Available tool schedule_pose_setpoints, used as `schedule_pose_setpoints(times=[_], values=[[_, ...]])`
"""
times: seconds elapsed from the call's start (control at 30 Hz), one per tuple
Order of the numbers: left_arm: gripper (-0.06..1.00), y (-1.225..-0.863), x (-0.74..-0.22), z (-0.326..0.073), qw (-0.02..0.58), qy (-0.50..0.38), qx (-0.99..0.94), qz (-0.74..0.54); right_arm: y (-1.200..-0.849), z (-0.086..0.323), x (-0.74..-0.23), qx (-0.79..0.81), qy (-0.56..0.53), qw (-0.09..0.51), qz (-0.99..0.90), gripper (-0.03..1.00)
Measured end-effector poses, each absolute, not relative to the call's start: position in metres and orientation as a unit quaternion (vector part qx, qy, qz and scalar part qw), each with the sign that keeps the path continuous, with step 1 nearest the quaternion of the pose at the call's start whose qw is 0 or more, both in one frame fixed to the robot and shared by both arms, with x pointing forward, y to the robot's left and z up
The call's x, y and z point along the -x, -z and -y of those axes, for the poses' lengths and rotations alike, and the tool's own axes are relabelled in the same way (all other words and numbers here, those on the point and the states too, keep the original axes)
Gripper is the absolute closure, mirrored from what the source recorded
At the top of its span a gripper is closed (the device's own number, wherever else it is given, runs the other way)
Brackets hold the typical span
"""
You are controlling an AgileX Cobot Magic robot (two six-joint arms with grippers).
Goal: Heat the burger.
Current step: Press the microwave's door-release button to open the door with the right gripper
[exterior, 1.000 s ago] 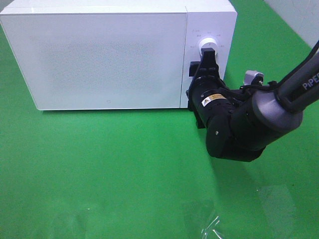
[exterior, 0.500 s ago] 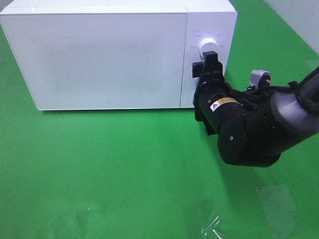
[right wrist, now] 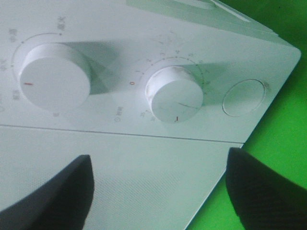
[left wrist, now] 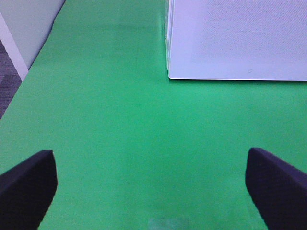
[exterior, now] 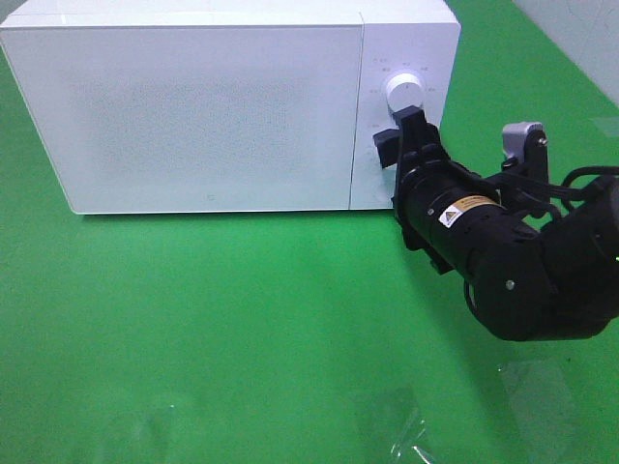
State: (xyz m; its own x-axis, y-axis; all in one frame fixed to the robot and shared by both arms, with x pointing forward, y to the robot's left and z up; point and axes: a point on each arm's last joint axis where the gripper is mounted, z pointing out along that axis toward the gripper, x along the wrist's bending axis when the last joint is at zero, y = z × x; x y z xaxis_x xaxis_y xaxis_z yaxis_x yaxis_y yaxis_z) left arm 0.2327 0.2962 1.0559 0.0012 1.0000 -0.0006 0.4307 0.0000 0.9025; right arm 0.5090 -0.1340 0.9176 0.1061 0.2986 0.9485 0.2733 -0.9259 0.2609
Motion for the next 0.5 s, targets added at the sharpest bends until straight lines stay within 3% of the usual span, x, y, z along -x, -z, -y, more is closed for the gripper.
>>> schedule_pose_setpoints(times=[0.17,0.3,0.5], values=[[-0.05,-1.056,-0.233,-0.296,0.378,-0.377,-0.598,-0.598,-0.930,0.135,-0.504,-0.738,-0.628,0.037,-0.245,0.25],[-0.05,-1.056,-0.233,-0.296,0.378,-0.377,-0.598,-0.598,-0.946,0.135,-0.496,-0.709,-0.593,0.100,-0.370,0.25],[-0.05,-1.056,-0.233,-0.296,0.378,-0.377,-0.598,-0.598,-0.954,0.136,-0.490,-0.668,-0.559,0.149,-0.469,0.25]])
